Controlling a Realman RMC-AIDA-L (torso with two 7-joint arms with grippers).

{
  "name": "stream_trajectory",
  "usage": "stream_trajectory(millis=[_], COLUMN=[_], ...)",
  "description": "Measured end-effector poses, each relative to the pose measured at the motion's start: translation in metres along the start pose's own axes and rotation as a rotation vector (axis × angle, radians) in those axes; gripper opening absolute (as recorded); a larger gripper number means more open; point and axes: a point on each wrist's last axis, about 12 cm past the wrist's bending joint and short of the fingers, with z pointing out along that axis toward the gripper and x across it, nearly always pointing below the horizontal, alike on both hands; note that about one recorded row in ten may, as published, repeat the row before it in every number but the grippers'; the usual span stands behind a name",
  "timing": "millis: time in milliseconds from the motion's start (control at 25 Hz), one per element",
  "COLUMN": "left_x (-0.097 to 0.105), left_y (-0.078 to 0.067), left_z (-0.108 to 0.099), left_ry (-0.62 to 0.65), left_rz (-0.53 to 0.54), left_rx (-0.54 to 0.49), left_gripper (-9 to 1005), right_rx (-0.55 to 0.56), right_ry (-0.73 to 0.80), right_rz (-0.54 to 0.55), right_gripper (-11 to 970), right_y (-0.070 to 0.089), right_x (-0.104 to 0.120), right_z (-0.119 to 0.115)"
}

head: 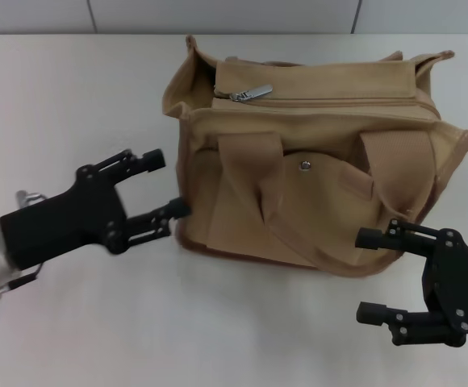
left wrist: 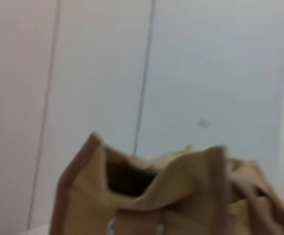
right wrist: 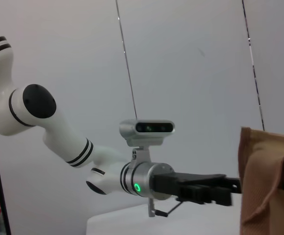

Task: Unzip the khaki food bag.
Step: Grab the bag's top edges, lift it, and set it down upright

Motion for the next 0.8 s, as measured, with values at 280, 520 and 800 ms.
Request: stream_trajectory(millis=[280,520,800], left_x=[0.013,0.015,0.015], left_y=[0.007,0.005,0.005], left_z=[0.034,0.038,0.037], left_ry=[0.052,0.049,0.041], left_rz=[-0.022,0.022,0.024], left_rx=[-0.048,-0.044,-0.052], left_gripper=[780,671,447], right_rx=[0.023,0.041,0.041], right_ry=[0.008,0.015,0.013], right_rz=[0.008,0.016,0.02], right_gripper=[840,840,840], right_y=[0.0,-0.001,-0.001], right_x=[0.003,0.006,0.007], right_z=[-0.001,0.0,0.002])
